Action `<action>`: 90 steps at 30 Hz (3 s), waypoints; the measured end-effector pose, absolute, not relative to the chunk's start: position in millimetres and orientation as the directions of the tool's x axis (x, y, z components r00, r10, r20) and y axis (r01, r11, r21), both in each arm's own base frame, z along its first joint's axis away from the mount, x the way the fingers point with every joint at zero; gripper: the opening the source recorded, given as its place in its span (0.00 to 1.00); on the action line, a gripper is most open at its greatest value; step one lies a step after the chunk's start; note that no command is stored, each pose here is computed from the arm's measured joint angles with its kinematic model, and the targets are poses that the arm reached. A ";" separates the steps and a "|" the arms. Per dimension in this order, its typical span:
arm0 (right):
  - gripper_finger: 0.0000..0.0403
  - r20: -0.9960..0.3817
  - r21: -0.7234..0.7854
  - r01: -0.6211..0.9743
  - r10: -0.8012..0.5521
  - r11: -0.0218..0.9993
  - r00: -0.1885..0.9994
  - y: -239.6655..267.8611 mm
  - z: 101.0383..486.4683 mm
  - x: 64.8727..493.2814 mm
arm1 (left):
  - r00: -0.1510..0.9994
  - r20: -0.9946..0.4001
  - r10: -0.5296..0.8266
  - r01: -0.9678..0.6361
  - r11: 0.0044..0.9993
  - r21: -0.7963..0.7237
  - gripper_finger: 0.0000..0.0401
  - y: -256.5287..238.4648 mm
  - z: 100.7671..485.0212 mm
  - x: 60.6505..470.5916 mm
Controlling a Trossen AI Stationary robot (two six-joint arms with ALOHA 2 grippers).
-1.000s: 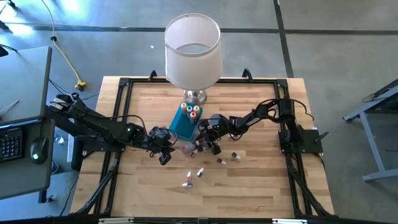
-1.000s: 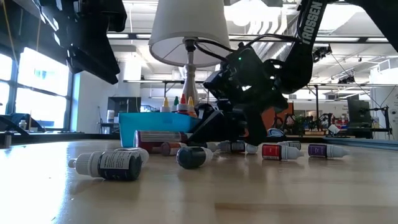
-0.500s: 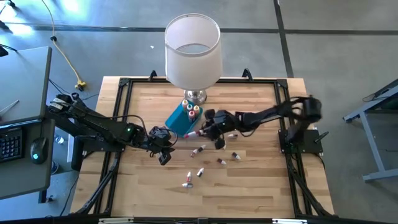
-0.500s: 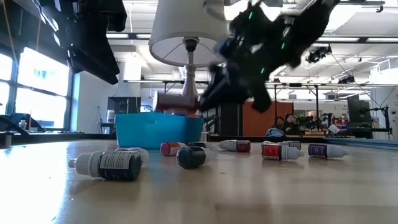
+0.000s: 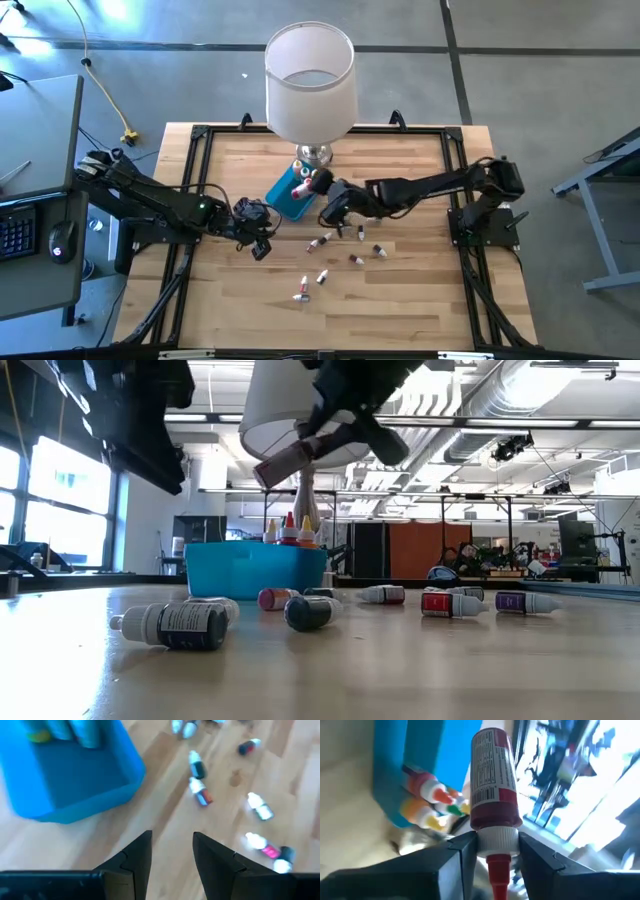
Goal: Pick & Place food coloring
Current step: Put the large red food coloring bottle into the blue bin
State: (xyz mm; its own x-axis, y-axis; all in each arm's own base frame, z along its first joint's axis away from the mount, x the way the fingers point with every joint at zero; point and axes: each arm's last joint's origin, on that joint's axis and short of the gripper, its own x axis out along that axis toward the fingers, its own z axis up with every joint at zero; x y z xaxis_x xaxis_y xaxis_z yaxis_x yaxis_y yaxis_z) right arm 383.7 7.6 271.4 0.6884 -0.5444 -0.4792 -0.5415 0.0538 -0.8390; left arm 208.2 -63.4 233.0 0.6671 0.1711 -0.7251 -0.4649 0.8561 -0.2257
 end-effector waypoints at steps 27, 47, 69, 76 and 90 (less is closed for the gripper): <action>0.30 -0.616 -0.438 -0.769 -0.467 -0.466 0.634 -7.7 204.6 428.2 | 0.511 -0.732 0.451 -0.649 0.760 0.015 0.35 -37.3 246.2 153.8; 0.31 -0.662 -0.433 -0.775 -0.420 -0.461 0.620 -13.0 201.2 425.8 | 0.521 -0.709 0.475 -0.695 0.718 -0.031 0.35 -36.9 247.2 155.0; 0.31 -0.666 -0.465 -0.784 -0.421 -0.411 0.615 -14.9 200.7 425.3 | 0.521 -0.709 0.475 -0.708 0.705 -0.048 0.35 -36.8 247.2 155.0; 0.31 -0.676 -0.461 -0.787 -0.412 -0.411 0.611 -14.7 200.0 424.7 | 0.521 -0.709 0.476 -0.708 0.704 -0.048 0.35 -36.8 247.2 155.0; 0.31 -0.615 -0.426 -0.825 -0.550 -0.372 0.566 -18.3 202.3 423.7 | 0.521 -0.699 0.490 -0.730 0.680 -0.068 0.35 -36.4 247.5 155.1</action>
